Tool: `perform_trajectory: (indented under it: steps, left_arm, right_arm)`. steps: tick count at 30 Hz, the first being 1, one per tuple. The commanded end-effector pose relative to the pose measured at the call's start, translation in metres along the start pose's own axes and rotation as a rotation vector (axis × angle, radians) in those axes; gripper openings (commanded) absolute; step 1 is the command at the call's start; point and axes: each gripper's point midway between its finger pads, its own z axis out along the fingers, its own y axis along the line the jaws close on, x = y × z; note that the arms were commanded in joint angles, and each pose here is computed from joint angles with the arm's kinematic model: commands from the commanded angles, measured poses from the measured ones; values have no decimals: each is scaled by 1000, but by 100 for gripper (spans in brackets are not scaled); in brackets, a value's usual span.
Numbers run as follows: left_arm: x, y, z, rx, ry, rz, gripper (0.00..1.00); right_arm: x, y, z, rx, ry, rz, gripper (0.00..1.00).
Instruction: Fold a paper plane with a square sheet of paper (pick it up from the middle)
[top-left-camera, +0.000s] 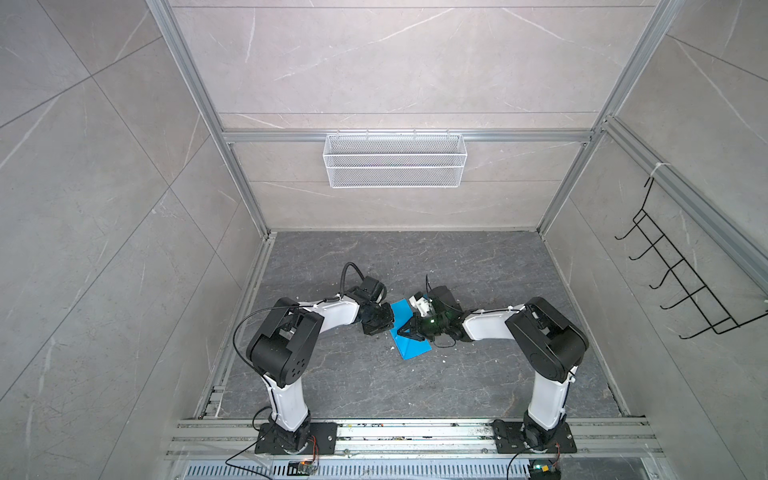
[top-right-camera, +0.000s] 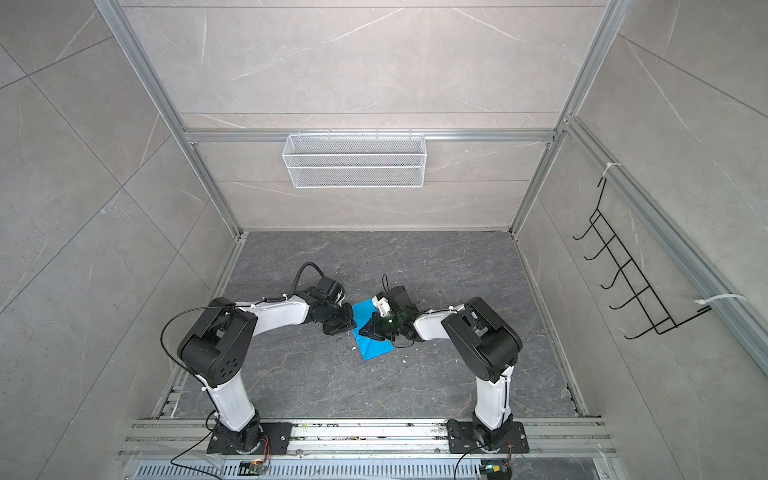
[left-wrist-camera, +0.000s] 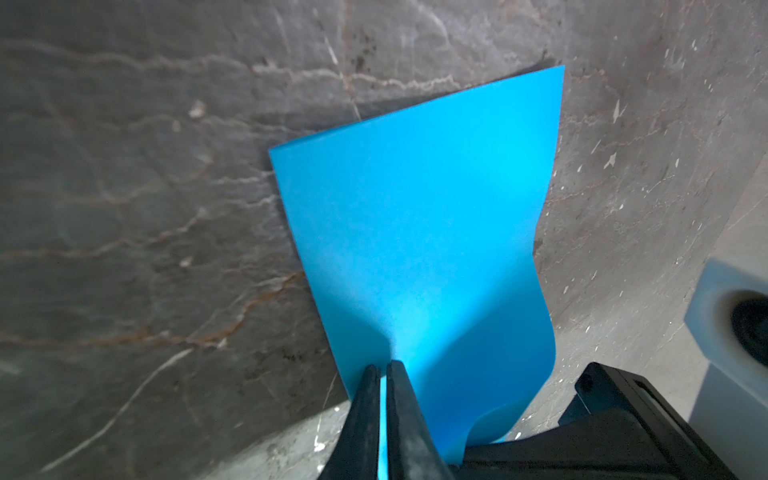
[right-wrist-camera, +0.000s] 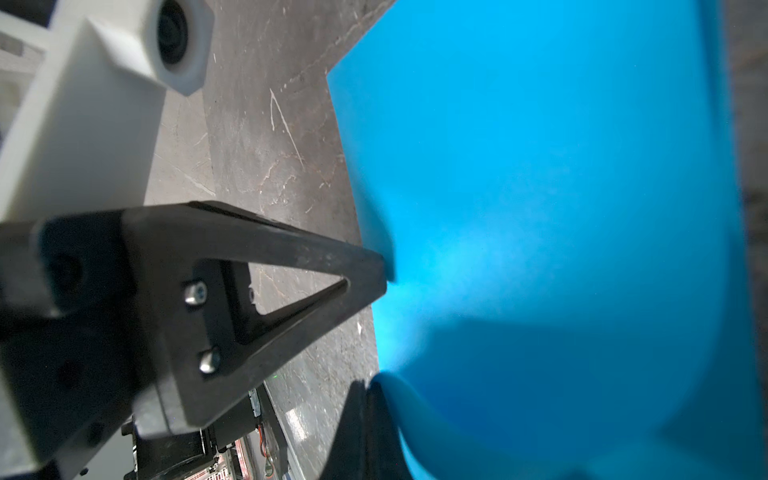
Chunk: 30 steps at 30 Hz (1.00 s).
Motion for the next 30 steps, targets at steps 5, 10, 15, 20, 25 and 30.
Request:
perform_trajectory:
  steps: [5,10,15,20,25,30]
  left_arm:
    - [7,15,8,-53,36,-6,12]
    - [7,15,8,-54,36,-5,12]
    - [8,16,8,-56,39,-6,12]
    - [9,17,9,-59,39,-7,12]
    - [9,17,8,-58,38,-7,11]
    - [9,18,8,-60,38,-8,12]
  right_arm:
    - [3,-7,8,0,14,9,0]
    - [6,-11,11,3,21,10,0]
    - [7,-14,12,9,21,10,0]
    - [6,-18,14,21,16,10,0]
    - [6,-20,14,28,15,12,0]
    - [7,-24,15,39,17,19,0]
